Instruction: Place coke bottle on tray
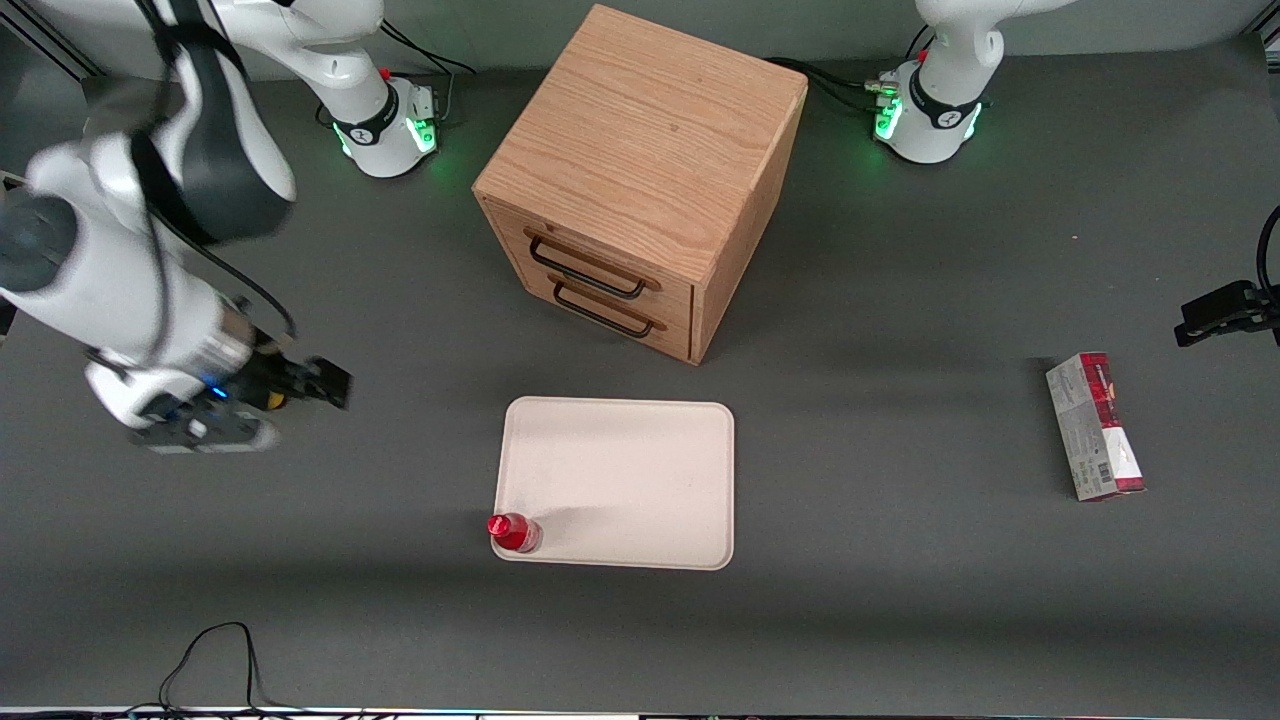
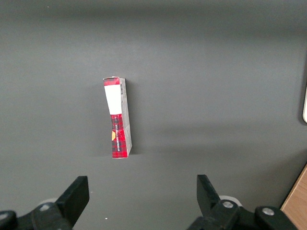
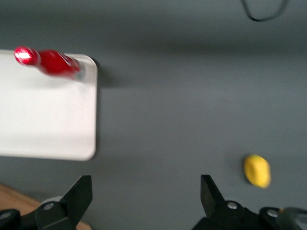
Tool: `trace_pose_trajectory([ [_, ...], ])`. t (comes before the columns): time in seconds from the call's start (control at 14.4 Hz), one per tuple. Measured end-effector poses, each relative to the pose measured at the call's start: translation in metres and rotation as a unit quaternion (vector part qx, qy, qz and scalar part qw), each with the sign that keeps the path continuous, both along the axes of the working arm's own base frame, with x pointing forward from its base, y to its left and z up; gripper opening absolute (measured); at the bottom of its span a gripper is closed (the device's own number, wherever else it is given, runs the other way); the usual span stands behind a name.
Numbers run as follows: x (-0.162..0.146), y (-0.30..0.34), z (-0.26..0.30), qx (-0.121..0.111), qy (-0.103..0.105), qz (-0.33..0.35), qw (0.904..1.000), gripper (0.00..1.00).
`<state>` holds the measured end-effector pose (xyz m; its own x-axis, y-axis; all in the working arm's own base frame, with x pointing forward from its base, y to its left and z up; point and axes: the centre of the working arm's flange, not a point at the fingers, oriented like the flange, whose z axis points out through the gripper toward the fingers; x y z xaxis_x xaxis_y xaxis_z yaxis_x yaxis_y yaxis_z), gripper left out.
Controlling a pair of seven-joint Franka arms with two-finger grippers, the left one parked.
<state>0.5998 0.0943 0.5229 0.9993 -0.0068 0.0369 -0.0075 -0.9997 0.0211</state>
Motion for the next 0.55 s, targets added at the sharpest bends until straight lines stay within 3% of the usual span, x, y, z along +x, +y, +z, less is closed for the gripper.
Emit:
trace_pose_trajectory([
  [0.14,-0.041,-0.032,0.035,-0.005,-0.005,-0.005,1.0000,1.00],
  [0.35,-0.094,-0.057,0.080,0.010,-0.014,-0.029,0.9994,1.00],
  [0.55,-0.113,-0.077,0.093,0.020,-0.014,-0.049,0.9985,1.00],
])
